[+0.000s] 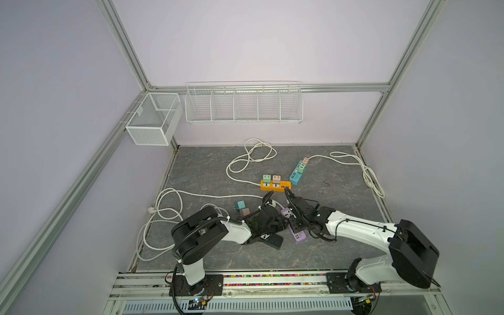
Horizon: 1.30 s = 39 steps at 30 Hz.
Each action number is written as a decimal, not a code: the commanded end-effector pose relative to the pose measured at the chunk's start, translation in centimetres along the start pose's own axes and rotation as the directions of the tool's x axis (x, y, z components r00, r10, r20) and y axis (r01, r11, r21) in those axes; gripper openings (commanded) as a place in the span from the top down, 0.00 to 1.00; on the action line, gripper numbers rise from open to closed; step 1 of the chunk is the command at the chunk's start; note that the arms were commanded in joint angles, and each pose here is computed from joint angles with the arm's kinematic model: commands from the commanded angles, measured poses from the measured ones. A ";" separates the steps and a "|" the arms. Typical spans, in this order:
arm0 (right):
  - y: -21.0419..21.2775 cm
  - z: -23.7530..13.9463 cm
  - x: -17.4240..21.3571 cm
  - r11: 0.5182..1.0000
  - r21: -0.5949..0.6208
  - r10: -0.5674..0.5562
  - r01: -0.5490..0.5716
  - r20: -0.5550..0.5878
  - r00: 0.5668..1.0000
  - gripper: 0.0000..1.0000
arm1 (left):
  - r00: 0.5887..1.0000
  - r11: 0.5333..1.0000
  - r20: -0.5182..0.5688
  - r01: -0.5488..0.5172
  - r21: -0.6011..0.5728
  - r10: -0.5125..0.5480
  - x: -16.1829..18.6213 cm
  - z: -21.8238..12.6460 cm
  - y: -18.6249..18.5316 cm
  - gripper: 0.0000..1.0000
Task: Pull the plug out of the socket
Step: 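Pull the mint plug out with the right gripper while the left holds the strip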
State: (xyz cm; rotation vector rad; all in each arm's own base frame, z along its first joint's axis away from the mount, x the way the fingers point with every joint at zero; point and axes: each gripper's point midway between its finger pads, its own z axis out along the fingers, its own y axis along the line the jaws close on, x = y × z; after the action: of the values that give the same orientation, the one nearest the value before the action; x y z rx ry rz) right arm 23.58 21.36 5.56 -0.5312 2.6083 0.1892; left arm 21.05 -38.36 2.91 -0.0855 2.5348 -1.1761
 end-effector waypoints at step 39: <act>0.3 -5.5 -5.1 0.982 -0.153 0.142 -0.107 0.242 0.960 0.94 | 0.982 0.953 -0.186 -0.035 -0.300 -0.023 4.2 -0.1 5.5 0.64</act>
State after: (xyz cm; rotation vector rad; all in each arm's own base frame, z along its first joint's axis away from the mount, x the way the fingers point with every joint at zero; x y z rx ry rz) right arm 24.61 22.02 10.47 -0.4284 2.4561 0.3534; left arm 21.34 -39.26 3.52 -0.1061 2.5945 -1.1323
